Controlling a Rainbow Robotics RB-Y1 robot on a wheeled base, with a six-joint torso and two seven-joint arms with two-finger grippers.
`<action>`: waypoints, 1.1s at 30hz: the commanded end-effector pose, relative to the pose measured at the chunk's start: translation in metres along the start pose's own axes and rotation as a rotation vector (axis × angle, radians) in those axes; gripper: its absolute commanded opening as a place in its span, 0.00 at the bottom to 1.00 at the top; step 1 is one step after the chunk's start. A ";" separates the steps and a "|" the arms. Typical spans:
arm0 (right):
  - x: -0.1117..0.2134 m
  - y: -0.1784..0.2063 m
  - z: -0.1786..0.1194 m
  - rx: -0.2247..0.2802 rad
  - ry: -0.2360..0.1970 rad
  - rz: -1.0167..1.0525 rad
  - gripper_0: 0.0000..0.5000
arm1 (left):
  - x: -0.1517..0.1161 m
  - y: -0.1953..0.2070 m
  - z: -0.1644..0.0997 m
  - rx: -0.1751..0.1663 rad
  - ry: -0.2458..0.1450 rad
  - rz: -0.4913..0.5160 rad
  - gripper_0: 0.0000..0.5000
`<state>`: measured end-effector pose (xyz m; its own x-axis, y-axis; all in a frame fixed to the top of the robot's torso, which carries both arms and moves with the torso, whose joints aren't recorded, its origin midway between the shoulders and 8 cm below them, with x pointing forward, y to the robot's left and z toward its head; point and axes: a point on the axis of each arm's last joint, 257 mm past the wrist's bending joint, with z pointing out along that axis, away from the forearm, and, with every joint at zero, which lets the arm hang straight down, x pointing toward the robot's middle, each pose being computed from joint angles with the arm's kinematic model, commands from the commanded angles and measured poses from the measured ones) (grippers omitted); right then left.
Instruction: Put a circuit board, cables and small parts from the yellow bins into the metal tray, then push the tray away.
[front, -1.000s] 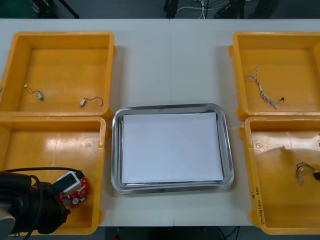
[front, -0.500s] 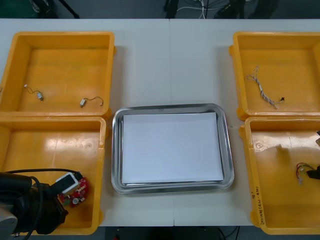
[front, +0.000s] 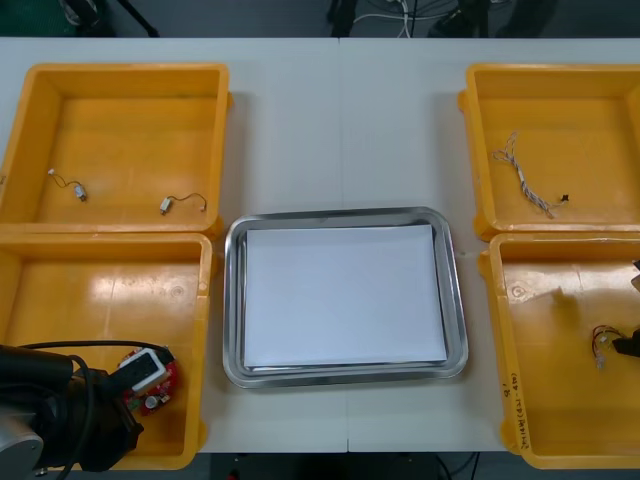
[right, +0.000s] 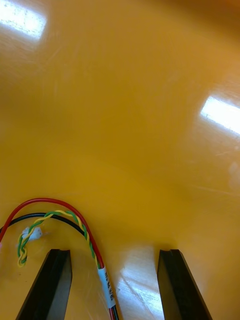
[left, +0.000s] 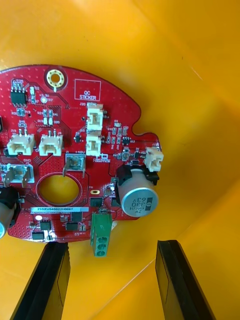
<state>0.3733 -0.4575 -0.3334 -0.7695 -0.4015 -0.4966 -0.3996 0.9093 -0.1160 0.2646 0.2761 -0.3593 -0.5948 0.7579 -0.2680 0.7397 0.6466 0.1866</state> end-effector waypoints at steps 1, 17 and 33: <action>0.006 0.001 0.006 0.004 0.017 -0.053 0.89 | -0.006 0.014 -0.004 -0.035 -0.005 0.057 1.00; 0.001 0.001 0.010 0.021 -0.013 -0.074 0.00 | -0.007 0.013 -0.001 -0.041 0.000 0.054 1.00; -0.032 -0.012 -0.021 -0.022 0.056 -0.105 0.00 | -0.006 0.018 0.005 -0.053 0.006 0.045 0.90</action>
<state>0.3769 -0.4483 -0.3257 -0.7864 -0.4415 -0.4320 -0.4477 0.8893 -0.0940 0.2721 0.2803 -0.3638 -0.5840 0.7721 -0.2505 0.7439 0.6326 0.2155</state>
